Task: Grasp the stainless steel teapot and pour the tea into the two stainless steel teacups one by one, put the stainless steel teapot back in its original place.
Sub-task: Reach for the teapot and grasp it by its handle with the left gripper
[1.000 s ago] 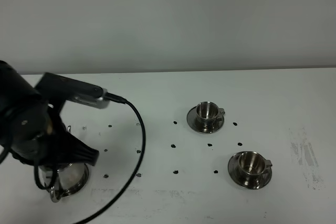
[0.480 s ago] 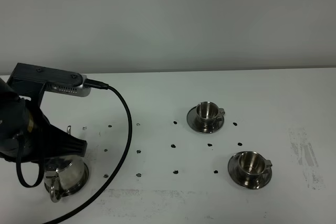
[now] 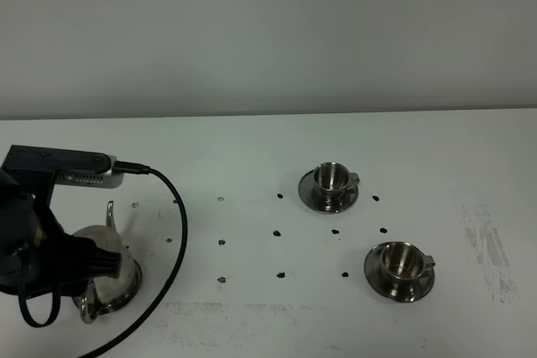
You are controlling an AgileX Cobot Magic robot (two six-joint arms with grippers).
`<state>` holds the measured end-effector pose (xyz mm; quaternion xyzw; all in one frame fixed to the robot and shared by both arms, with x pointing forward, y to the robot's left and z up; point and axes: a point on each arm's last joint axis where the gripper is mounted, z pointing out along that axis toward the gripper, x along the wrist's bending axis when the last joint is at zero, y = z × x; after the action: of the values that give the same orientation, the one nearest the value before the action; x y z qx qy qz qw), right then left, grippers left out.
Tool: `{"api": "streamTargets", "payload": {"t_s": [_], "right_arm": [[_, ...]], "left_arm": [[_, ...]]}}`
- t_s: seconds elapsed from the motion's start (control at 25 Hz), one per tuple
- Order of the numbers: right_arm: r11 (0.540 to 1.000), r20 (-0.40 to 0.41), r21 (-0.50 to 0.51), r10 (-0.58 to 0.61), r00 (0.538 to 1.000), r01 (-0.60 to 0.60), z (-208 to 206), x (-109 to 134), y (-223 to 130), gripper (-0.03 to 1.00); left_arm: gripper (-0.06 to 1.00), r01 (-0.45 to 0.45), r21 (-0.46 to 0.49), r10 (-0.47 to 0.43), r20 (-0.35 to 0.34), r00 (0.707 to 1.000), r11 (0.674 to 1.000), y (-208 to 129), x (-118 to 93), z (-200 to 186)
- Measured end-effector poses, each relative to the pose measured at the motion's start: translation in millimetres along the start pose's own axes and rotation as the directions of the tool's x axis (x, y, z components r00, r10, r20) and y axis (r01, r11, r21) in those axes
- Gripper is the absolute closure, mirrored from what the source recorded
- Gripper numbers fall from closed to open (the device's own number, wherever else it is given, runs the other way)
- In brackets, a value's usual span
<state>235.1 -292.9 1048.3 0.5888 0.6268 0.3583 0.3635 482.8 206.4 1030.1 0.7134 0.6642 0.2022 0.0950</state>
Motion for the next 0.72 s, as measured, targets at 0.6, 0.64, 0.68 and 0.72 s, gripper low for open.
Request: {"api": "streamTargets", "payload": {"t_s": [0.6, 0.64, 0.68, 0.72], "right_arm": [[1.0, 0.0, 0.0, 0.0, 1.0, 0.0, 0, 0, 0, 0.54], [1.0, 0.0, 0.0, 0.0, 1.0, 0.0, 0, 0, 0, 0.54], [1.0, 0.0, 0.0, 0.0, 1.0, 0.0, 0, 0, 0, 0.54], [1.0, 0.0, 0.0, 0.0, 1.0, 0.0, 0, 0, 0, 0.54]], "left_arm": [[0.22, 0.004, 0.057, -0.004, -0.003, 1.0, 0.998, 1, -11, 37], [0.22, 0.006, 0.058, -0.006, 0.0, 1.0, 0.998, 2, -13, 41], [0.22, 0.009, 0.063, -0.009, 0.002, 1.0, 0.998, 2, -14, 44], [0.22, 0.018, 0.069, -0.018, 0.003, 1.0, 0.997, 2, -13, 48]]}}
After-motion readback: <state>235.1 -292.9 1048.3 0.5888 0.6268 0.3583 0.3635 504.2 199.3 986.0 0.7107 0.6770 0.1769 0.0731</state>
